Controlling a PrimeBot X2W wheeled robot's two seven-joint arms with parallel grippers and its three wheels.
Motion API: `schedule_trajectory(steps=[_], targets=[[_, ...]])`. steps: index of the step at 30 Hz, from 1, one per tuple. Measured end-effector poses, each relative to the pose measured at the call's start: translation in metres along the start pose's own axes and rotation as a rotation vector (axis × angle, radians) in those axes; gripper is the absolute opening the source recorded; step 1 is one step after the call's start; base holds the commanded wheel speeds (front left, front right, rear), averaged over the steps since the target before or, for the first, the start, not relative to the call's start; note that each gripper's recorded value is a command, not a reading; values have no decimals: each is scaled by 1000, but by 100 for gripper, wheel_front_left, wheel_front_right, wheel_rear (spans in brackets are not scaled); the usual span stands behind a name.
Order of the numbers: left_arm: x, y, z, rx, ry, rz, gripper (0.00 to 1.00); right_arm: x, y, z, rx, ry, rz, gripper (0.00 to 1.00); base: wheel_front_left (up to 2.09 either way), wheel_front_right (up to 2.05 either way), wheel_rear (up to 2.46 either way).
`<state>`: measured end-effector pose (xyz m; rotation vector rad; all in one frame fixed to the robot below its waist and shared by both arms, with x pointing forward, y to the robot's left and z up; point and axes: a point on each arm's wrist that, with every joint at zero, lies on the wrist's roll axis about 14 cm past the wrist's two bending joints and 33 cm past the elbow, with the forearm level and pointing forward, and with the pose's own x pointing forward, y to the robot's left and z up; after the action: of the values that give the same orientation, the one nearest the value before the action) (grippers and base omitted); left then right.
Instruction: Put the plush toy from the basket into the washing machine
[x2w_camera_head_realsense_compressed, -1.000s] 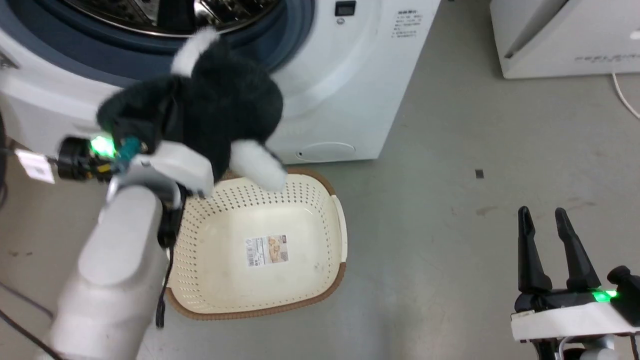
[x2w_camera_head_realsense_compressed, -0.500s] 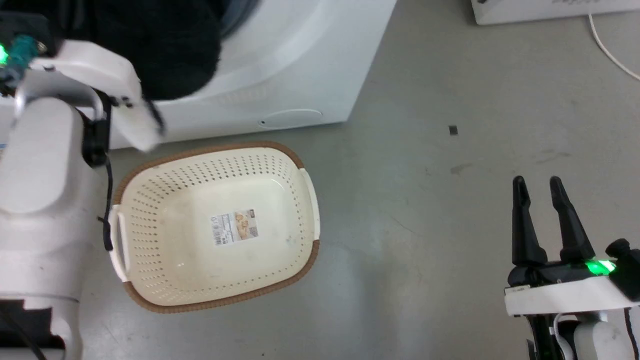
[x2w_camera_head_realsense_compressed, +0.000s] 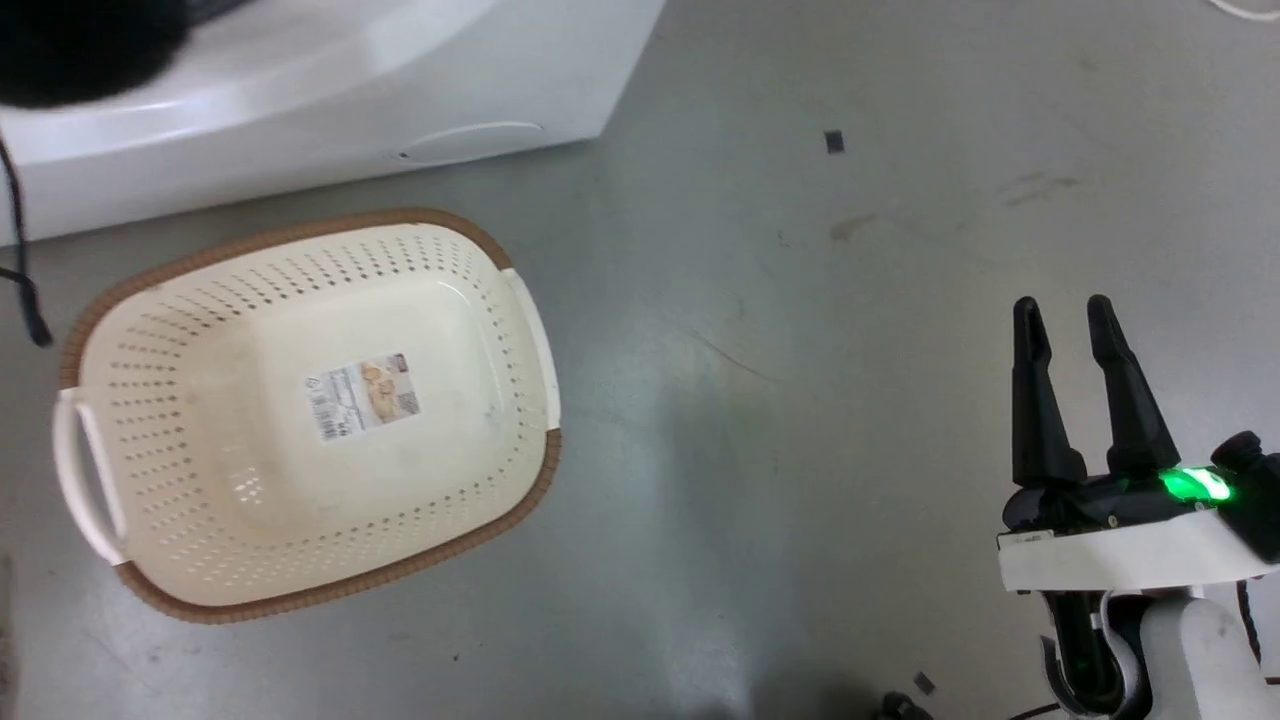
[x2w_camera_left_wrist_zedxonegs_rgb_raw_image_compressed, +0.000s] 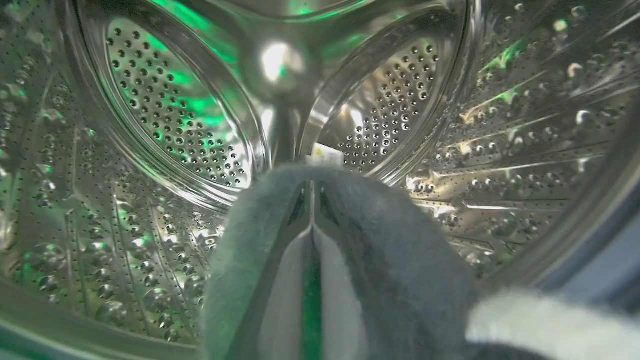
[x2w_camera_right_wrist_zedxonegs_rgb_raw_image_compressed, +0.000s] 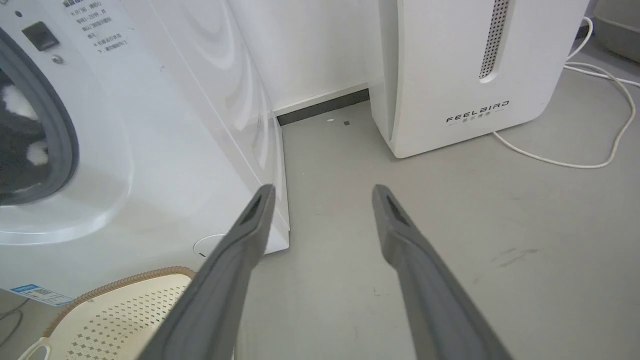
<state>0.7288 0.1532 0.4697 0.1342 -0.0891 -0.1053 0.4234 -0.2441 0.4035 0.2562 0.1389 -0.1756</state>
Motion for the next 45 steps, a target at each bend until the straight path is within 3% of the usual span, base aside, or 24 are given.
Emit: schedule_trajectory(steps=[15, 17, 27, 33, 45], targets=[[58, 13, -20, -29, -11, 83, 0, 0, -23, -27, -42, 82, -63, 100, 0, 0, 0], [58, 13, -24, -28, 0, 91, 100, 1, -22, -30, -42, 87, -62, 100, 0, 0, 0], [43, 14, -18, -9, 10, 85, 100, 8, -12, -23, -25, 58, -30, 100, 0, 0, 0], [9, -3, -20, -22, 70, 41, 100, 5, 3, -9, -12, 26, 13, 100, 0, 0, 0], [-69, -3, 33, -40, 15, 33, 100, -18, 33, 37, -19, -88, 101, 100, 0, 0, 0]])
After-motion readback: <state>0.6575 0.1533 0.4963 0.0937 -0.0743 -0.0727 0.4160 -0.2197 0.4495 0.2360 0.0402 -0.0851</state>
